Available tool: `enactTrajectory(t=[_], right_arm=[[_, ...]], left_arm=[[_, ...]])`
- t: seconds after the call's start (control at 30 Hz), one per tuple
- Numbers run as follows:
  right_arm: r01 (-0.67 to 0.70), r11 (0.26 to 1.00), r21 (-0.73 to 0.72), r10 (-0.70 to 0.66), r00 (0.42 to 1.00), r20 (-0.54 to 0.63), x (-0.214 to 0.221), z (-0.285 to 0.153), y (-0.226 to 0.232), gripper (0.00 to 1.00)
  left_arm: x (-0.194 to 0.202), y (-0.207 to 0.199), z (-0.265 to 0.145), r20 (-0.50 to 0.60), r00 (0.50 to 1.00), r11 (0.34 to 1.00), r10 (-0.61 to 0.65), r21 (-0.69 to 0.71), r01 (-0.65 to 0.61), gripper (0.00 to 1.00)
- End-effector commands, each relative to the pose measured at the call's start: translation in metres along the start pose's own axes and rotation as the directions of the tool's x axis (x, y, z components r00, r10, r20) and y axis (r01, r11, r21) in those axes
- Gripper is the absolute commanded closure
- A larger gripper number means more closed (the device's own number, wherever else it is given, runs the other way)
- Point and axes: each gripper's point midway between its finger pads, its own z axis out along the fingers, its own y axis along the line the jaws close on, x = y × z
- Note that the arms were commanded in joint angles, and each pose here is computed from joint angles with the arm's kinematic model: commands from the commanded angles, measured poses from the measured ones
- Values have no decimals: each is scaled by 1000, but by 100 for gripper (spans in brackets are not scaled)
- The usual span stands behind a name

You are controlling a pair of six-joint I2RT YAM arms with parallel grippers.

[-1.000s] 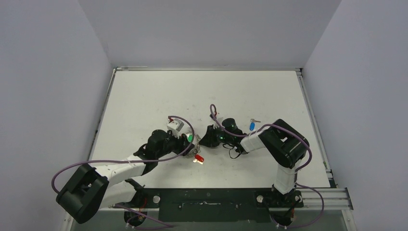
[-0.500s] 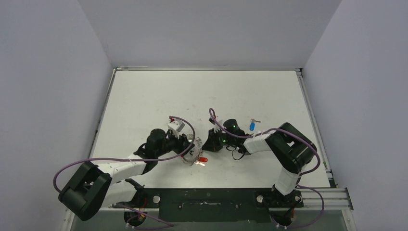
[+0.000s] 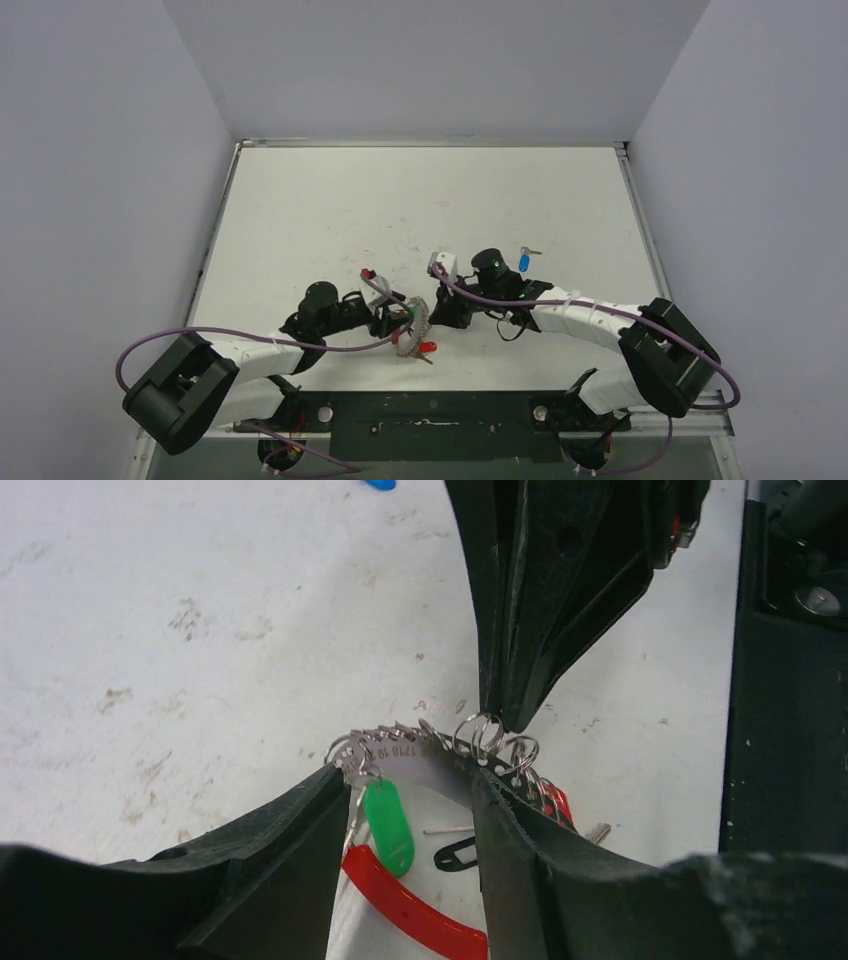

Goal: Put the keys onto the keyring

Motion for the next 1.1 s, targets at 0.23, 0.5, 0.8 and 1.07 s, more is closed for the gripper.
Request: enactTrajectory(t=[0.23,0.5,0.8,1.07], right_arm=[[394,915,-83,-397,918,-14,-4,-15,35,100],[506,861,-48,-504,863,43,-14,-23,43,100],[512,858,-44,-510,859,45,-17,-24,44,100],[521,853,-45,-519,854,51,-20,-23,46,100]], left_arm=[[-21,-47,-4,167,930,922,329,155,-354,55],[-22,-68,-13,203,901,890,383,182,-419,64],[-22,-76,-15,215,897,884,386,190,-426,71],[-22,-80,-9,209,906,886,367,216,-409,72]])
